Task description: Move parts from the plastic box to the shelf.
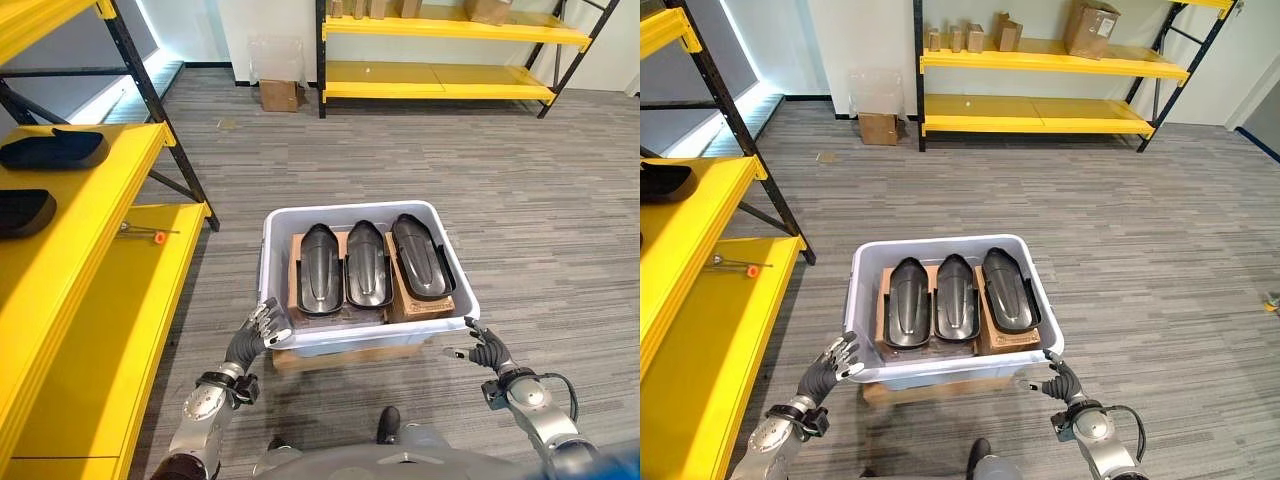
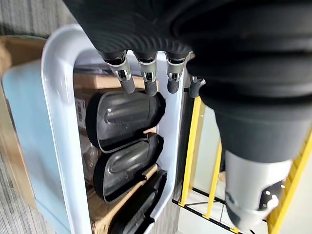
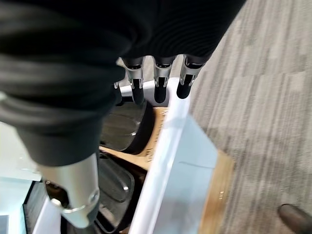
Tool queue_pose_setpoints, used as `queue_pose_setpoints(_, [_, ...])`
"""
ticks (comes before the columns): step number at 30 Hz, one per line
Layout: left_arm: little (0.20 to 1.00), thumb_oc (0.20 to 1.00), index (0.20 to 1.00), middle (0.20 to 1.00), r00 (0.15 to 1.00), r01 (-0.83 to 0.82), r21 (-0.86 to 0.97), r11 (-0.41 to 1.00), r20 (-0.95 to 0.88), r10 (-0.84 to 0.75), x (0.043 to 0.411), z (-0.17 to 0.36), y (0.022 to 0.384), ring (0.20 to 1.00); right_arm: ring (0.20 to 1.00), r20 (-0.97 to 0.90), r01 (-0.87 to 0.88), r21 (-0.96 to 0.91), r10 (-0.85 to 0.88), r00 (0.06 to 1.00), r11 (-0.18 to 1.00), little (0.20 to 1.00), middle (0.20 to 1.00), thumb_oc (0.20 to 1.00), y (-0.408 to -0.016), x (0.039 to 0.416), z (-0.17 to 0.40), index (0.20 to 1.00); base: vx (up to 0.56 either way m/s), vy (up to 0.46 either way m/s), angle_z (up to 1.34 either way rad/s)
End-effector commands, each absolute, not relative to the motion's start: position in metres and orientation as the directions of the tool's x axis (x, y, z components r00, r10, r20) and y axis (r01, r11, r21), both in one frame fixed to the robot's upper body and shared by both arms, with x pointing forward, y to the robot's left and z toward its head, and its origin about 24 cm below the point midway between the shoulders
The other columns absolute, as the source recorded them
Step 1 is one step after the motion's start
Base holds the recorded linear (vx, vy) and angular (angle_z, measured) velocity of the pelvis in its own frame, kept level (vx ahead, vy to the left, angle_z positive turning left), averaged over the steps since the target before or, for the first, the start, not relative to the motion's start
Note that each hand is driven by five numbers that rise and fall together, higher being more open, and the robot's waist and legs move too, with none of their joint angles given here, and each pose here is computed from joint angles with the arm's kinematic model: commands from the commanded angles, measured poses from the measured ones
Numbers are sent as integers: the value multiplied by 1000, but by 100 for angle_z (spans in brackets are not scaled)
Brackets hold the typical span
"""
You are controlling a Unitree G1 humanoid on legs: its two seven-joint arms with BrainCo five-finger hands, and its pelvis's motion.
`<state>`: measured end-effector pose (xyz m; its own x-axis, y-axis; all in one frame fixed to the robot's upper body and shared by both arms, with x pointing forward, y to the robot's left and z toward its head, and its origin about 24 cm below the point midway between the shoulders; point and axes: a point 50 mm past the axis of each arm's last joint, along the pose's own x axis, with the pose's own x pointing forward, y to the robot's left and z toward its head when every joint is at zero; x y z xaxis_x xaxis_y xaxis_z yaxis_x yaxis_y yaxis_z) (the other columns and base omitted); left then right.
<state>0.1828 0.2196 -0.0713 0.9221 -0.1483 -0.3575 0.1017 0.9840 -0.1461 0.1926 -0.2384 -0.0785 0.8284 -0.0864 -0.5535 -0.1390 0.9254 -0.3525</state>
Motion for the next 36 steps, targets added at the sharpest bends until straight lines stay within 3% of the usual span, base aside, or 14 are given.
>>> queue_pose_setpoints(1, [1000,1000,1000,1000,940,155,-128,980,-287,-186,198,-55,223,1000,1000,-352,-57,-404,-97,931,913,1000,1000,1000,-229,230,-46,1000,29,-59,10])
queue_pose_setpoints(12, [1000,1000,1000,1000,914,230,-110,967,-316,-254,194,-51,222,1000,1000,-87,103,-526,-174,981,844,1000,1000,1000,-257,285,26,1000,44,-76,5])
queue_pose_setpoints(24, [1000,1000,1000,1000,941,305,-99,947,-120,-316,253,-2,209,1000,1000,15,263,-556,-306,952,788,1000,1000,1000,-275,357,104,1000,-120,-34,10])
queue_pose_setpoints(28, [1000,1000,1000,1000,950,301,-96,949,-55,-307,266,14,205,1000,1000,43,280,-551,-308,950,786,1000,1000,1000,-273,368,120,1000,-174,-45,16])
queue_pose_setpoints(36, [1000,1000,1000,1000,939,332,-125,935,-54,-340,271,16,191,1000,1000,77,492,-448,-516,853,747,1000,1000,1000,-291,375,143,1000,-91,-19,8])
